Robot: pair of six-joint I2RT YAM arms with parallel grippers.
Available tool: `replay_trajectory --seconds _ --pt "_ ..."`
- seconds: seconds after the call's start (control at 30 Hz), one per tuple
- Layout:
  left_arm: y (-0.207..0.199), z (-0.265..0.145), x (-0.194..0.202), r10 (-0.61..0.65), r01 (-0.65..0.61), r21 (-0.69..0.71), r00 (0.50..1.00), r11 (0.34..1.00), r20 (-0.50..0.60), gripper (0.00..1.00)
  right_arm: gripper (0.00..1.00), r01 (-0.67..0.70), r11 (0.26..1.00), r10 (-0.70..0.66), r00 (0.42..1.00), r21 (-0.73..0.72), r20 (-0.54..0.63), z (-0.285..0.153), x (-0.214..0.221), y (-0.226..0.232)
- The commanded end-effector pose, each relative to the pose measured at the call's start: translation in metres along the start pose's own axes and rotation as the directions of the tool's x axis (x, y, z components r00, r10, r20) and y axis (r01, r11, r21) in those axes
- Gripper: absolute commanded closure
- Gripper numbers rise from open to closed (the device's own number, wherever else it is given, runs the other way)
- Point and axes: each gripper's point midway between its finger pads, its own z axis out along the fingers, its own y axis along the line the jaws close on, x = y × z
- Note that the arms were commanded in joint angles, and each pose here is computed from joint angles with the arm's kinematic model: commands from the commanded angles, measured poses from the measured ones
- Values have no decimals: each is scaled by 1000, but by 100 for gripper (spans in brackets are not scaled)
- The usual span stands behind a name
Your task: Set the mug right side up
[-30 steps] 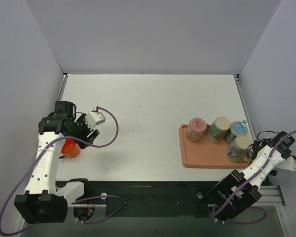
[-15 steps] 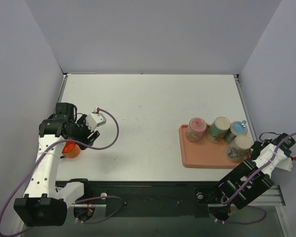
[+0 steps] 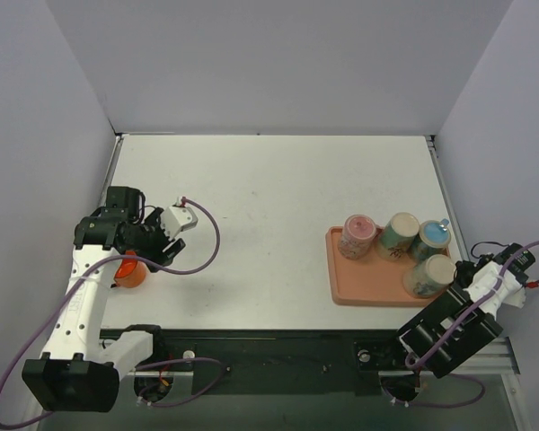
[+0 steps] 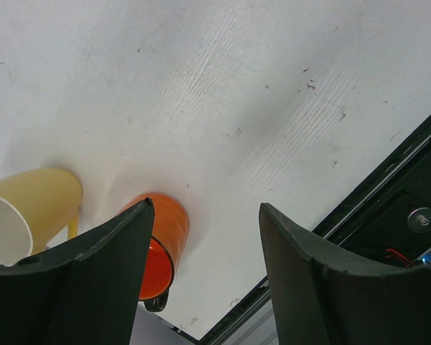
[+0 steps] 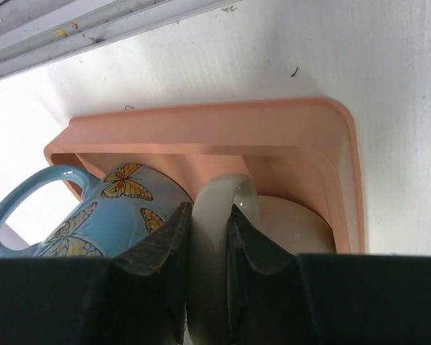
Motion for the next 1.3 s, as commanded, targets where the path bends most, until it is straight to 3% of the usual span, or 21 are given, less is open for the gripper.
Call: replay_trajectory --seconds 0.0,0.8,1.27 --pt "6 -7 -13 24 -22 -40 999 999 48 30 100 69 996 -70 997 48 20 -11 -3 -14" --pt "11 -18 -43 86 -81 -48 991 996 98 30 100 299 947 -293 954 -119 60 -77 28 15" --pt "-1 -25 -68 24 -28 19 981 999 193 29 100 548 808 -542 835 -218 90 -114 71 16"
